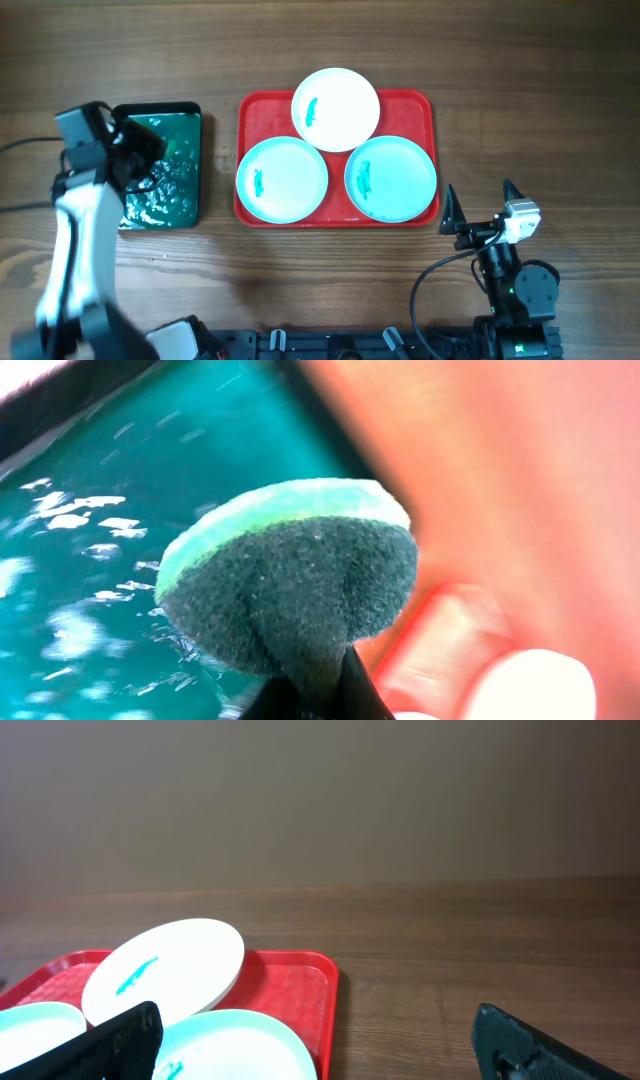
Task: Clean dirty plates on tray and stack at the side
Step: 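Lift the sponge and carry it to the left white plate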
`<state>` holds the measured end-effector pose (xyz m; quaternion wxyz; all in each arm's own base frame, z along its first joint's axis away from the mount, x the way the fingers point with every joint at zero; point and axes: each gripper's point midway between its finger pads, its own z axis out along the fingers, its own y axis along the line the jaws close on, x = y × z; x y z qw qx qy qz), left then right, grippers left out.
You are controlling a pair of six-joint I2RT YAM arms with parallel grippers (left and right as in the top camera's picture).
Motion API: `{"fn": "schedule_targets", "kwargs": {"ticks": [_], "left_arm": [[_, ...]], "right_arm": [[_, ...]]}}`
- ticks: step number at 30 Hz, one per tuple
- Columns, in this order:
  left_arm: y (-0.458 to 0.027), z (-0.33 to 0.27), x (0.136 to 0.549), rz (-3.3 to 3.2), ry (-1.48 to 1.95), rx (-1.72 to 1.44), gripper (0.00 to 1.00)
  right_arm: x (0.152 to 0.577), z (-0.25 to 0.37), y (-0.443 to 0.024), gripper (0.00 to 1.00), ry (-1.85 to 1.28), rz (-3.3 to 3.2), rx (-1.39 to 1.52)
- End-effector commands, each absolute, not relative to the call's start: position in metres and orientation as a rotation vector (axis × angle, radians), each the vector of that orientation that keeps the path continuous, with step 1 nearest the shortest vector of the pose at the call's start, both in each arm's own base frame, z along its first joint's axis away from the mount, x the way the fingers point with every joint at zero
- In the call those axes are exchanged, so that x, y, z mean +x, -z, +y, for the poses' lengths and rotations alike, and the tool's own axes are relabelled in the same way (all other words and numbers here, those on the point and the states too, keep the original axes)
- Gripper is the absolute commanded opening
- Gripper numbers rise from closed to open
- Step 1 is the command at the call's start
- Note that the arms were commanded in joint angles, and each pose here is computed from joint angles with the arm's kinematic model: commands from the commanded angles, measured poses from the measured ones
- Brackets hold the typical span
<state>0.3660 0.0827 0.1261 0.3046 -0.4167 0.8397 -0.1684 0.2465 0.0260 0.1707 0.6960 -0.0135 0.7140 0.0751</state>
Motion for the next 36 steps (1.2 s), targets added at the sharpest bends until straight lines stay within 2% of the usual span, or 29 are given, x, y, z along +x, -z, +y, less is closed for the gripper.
{"fn": "schedule_targets", "kwargs": {"ticks": [1,5,8,14,21,27,28,29,30,34,36], "left_arm": [[-0.228,0.058,0.362,2.035,0.602,-0.843,0.04],[-0.276,0.024,0.339,1.969,0.725,-0.679,0.04],[-0.273,0.001,0.331,2.019,0.763,-0.635,0.04],[-0.201,-0.082,0.325,2.341,0.858,-0.441,0.04],[-0.106,-0.145,0.332,2.626,0.742,-0.306,0.04],[-0.038,-0.145,0.341,2.724,0.416,-0.298,0.06],[-0.034,-0.143,0.343,2.722,0.383,-0.301,0.07],[-0.030,-0.140,0.344,2.720,0.351,-0.306,0.14],[-0.028,-0.138,0.346,2.718,0.335,-0.310,0.24],[-0.034,-0.140,0.353,2.683,0.350,-0.301,0.48],[-0.046,-0.143,0.360,2.645,0.376,-0.295,0.54]], "right_arm": [[0.247,0.024,-0.171,1.00,-0.154,1.591,-0.029],[0.247,0.024,-0.171,1.00,-0.153,1.591,-0.029],[0.247,0.024,-0.171,1.00,-0.153,1.591,-0.029],[0.247,0.024,-0.171,1.00,-0.153,1.591,-0.030],[0.247,0.024,-0.171,1.00,-0.153,1.591,-0.029],[0.247,0.024,-0.171,1.00,-0.153,1.591,-0.029],[0.247,0.024,-0.171,1.00,-0.153,1.591,-0.029],[0.247,0.024,-0.171,1.00,-0.153,1.591,-0.029],[0.247,0.024,-0.171,1.00,-0.154,1.591,-0.029],[0.247,0.024,-0.171,1.00,-0.153,1.591,-0.029],[0.247,0.024,-0.171,1.00,-0.153,1.591,-0.029]]}}
